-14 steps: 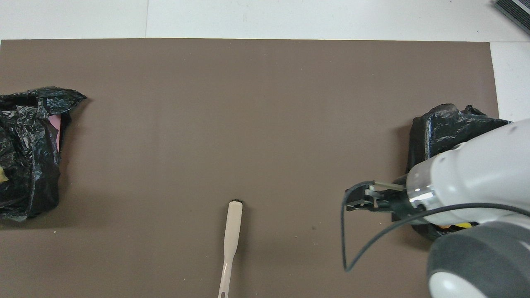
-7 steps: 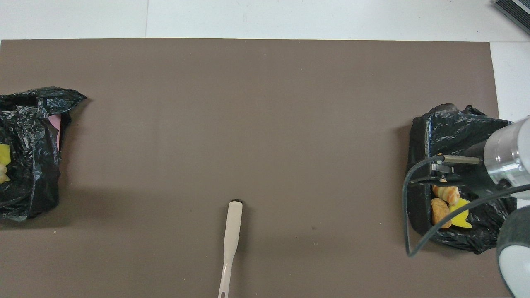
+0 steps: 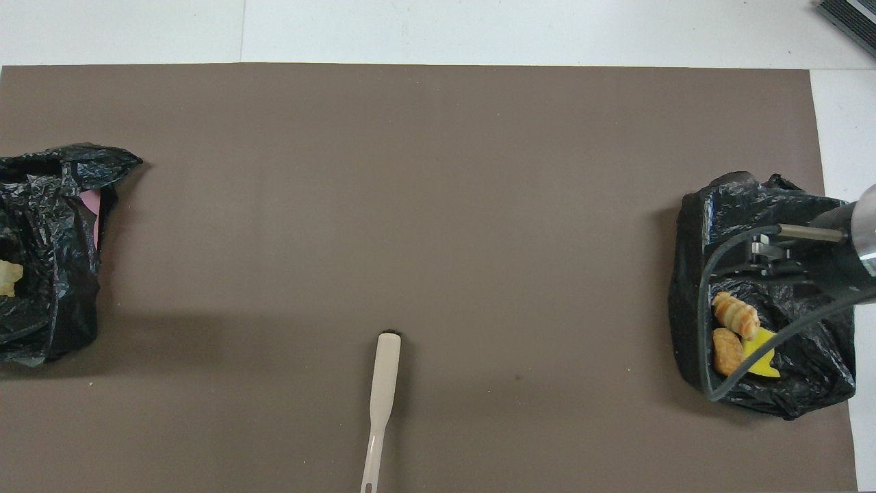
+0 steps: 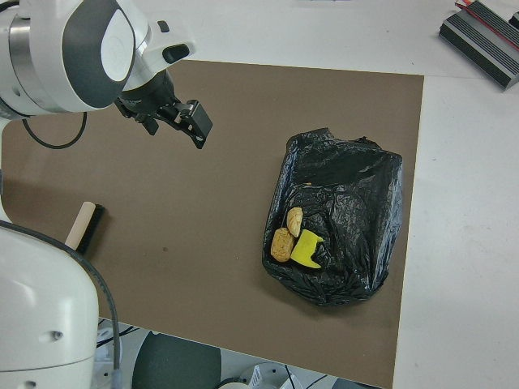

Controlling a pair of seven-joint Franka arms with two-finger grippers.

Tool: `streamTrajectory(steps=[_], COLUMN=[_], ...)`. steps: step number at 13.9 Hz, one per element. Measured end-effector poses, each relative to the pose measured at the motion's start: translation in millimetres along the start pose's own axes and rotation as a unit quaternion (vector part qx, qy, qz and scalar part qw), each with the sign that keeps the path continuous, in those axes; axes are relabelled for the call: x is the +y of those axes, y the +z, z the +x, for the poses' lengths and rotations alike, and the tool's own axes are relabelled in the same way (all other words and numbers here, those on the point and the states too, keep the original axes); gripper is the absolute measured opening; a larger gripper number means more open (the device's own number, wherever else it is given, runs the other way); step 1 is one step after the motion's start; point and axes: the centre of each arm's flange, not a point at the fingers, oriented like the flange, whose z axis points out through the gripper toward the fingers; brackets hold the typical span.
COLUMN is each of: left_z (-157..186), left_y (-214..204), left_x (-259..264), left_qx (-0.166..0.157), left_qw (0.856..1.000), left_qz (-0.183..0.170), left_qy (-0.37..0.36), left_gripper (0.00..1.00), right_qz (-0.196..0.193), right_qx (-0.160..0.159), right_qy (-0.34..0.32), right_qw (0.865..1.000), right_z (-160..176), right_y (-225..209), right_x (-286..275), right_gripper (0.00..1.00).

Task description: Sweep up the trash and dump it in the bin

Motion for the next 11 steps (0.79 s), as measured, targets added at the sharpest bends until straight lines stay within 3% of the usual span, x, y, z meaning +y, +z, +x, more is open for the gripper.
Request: streamTrajectory(steps=[7,11], left_z=[-8.7,13.0], left_y=[-6.9,-59.9], left_x=[-1.0,-5.4], left_qx=[-0.073,-0.08], left_qw=[0.997,0.997], left_qz=[-0.001,-0.013], left_qy=[0.017,0.009], left_gripper=[0.31,0.31], right_qz=[0.001,0.0], right_qx=[-0.011,-0.012], right_qy=[-0.027,-0.027], right_qw=[1.0,1.0], right_z=[2.2,0.5], right_y=[0.8,-0.1], right_x=[19.0,19.6], right_gripper=[1.0,1.0])
